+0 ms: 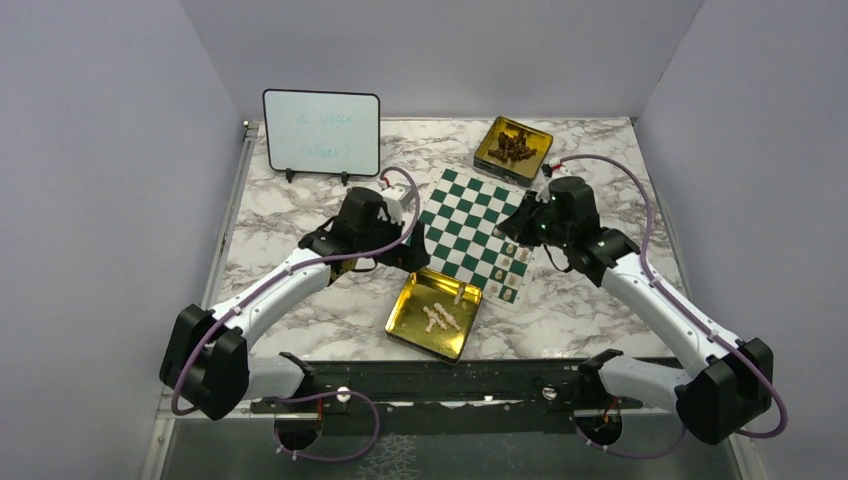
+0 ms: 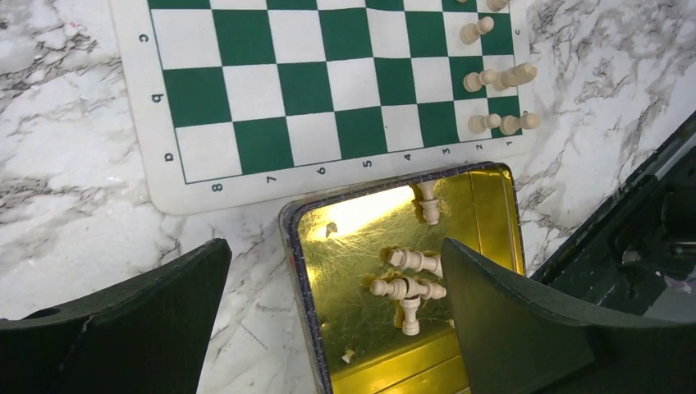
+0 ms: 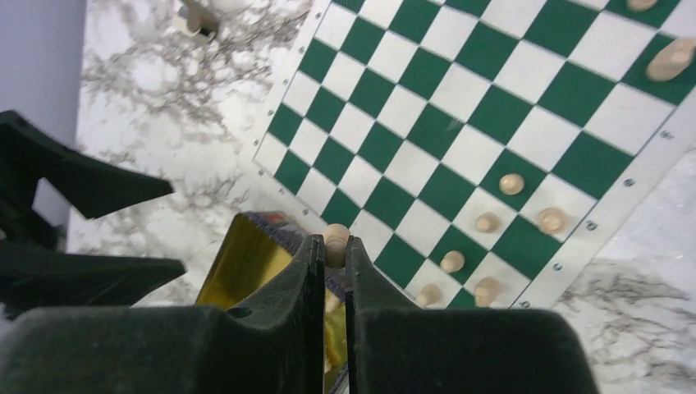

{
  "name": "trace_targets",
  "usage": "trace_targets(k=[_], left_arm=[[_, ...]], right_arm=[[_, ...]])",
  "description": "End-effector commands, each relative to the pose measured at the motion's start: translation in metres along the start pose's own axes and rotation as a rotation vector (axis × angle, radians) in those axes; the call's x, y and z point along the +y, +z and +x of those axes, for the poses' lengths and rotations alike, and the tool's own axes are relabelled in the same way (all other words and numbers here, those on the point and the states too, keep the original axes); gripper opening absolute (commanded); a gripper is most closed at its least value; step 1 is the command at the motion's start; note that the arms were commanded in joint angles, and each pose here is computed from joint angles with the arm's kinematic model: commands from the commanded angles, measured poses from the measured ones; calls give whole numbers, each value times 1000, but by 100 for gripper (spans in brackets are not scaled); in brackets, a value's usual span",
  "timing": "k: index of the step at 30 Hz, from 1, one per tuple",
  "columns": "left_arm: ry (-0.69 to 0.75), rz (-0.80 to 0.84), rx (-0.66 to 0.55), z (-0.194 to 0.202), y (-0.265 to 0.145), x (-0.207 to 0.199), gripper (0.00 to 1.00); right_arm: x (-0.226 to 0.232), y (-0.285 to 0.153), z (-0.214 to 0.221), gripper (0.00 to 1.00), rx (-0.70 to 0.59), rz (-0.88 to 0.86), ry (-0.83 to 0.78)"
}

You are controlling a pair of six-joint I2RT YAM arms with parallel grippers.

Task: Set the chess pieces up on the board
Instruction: Place the chess piece on the chessboard.

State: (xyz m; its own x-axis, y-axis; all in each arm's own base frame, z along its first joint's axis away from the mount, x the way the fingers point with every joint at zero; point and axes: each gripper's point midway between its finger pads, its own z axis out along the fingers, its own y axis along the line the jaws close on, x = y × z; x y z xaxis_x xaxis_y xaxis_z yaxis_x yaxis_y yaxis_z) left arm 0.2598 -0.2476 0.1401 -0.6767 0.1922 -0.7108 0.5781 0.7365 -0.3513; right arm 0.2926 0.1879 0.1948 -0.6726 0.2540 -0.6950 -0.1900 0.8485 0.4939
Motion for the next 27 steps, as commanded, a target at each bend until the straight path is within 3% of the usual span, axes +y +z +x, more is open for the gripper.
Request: trace_targets(k=[1,7,13,27], left_arm=[[-65,58,-29,-4,-21,-2,99],[-62,-8,-96,-8,-39,18,99],[-3,-88,-127,-5,-55,29,99],[14,-107,-193,-9,-69,28,99]], right_arm=[[-21,3,-32,6,-96,156,-93],[-46,19,-55,5,-152,299,-202],[-79,46,-60,5,-110,486,-281],[-125,118,-52,6,-84,628,-383]])
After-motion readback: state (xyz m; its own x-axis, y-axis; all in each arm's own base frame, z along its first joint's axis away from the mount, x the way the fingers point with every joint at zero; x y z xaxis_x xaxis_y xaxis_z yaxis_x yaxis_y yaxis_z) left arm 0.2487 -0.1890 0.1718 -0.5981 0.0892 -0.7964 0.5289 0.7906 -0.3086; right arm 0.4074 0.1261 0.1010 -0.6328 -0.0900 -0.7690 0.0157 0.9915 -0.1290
